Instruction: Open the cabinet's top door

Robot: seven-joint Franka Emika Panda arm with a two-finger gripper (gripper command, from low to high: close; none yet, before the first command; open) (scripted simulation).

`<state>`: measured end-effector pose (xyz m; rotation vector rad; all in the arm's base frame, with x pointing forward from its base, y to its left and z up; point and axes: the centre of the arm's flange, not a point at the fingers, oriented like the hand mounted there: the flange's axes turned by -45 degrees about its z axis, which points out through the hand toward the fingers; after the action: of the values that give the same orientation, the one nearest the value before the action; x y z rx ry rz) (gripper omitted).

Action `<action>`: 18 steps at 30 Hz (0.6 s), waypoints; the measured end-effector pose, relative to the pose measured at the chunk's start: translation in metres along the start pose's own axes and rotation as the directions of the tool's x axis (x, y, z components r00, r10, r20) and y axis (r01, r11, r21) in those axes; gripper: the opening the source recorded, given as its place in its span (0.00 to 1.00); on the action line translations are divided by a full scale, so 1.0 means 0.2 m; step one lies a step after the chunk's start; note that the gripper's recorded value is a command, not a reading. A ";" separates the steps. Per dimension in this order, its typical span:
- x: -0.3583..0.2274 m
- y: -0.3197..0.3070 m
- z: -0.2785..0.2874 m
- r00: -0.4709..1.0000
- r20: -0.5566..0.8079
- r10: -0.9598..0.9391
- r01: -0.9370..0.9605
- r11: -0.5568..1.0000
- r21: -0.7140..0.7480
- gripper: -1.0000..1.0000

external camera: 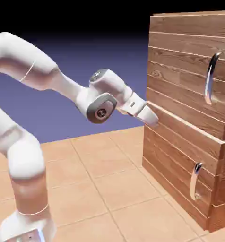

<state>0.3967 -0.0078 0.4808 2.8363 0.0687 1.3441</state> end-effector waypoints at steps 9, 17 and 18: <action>0.27 0.28 -0.14 0.963 -0.269 0.035 -0.034 0.999 0.010 1.00; 0.39 0.56 -0.23 0.886 -0.461 0.047 -0.045 0.999 0.016 1.00; 0.40 0.59 -0.24 0.875 -0.482 0.047 -0.045 0.999 0.016 1.00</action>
<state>0.4156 -0.1241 0.5753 2.4410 0.0034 2.0302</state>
